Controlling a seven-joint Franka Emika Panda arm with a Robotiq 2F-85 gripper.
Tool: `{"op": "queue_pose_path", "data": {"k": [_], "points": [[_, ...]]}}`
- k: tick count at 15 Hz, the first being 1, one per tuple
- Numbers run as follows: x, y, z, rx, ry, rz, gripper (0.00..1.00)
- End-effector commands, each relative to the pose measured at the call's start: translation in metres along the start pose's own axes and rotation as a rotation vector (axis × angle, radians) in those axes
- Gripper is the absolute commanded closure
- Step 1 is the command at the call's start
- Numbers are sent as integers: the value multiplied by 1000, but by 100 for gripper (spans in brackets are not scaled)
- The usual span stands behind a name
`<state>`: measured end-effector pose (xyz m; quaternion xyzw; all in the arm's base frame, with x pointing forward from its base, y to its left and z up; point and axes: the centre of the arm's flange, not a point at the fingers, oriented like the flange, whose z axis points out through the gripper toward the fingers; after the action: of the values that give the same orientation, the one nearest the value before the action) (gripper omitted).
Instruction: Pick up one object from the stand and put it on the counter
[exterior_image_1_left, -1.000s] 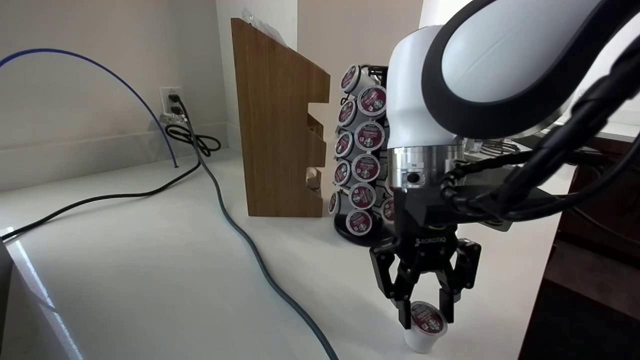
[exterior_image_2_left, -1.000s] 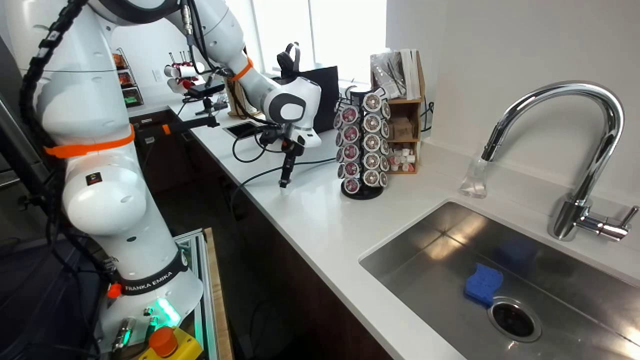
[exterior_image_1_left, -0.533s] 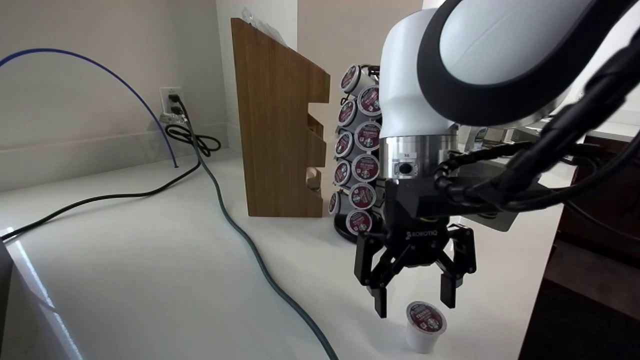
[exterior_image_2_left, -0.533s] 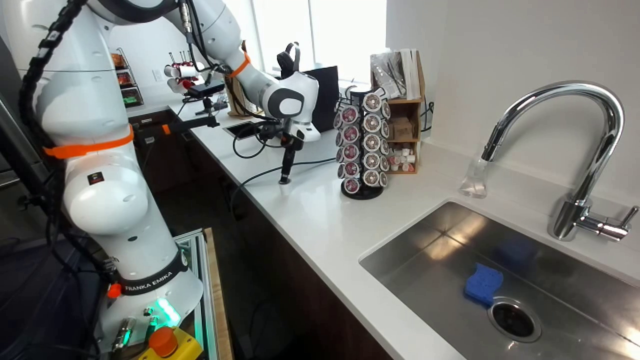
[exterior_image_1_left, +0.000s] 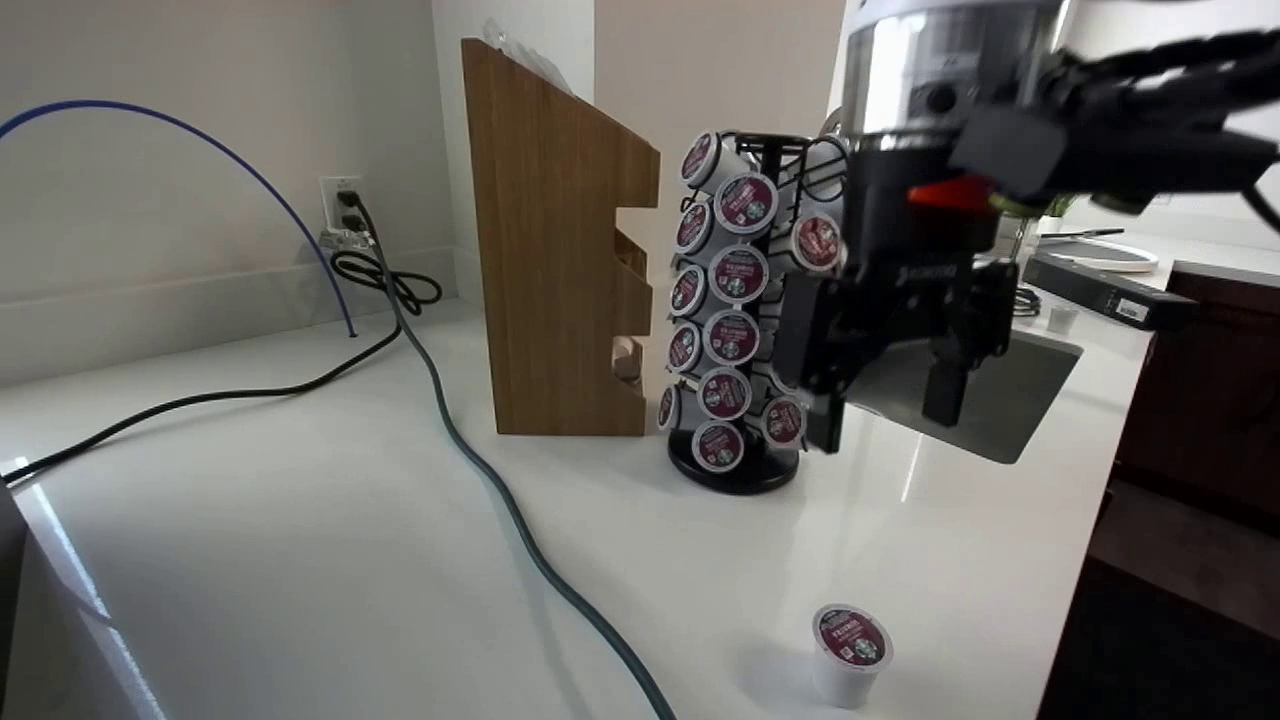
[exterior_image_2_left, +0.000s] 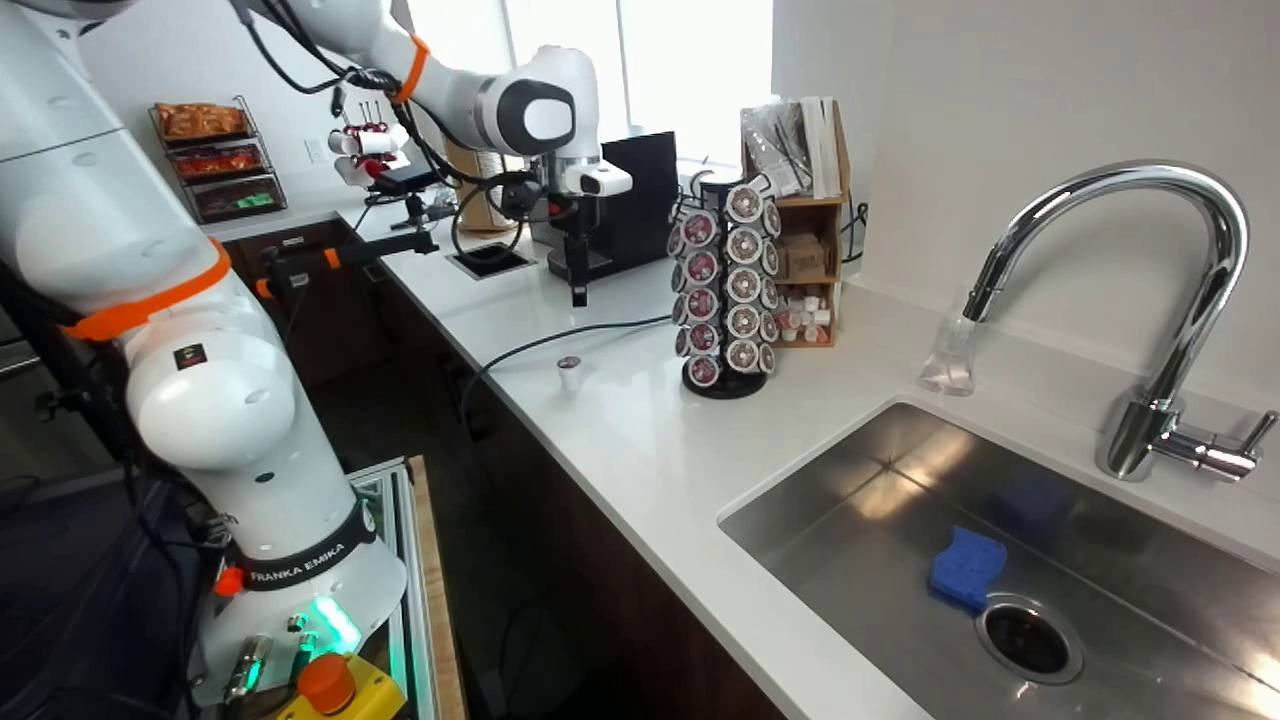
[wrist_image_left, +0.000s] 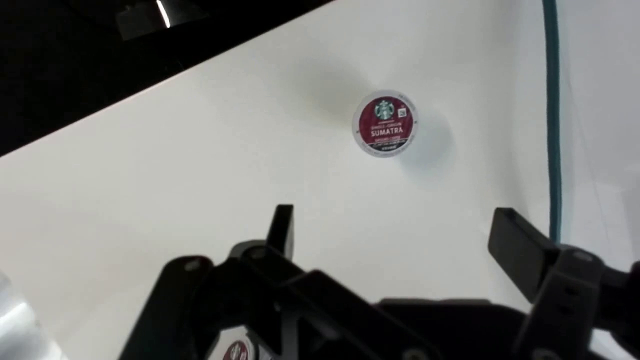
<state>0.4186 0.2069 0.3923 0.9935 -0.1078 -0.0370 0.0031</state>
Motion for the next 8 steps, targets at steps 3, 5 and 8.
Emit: {"op": "queue_pose_path", "data": {"k": [3, 5, 8], "points": [[-59, 67, -113, 91, 94, -248, 0], [-76, 98, -144, 117, 119, -267, 0], [-69, 94, -154, 137, 113, -276, 0]]}}
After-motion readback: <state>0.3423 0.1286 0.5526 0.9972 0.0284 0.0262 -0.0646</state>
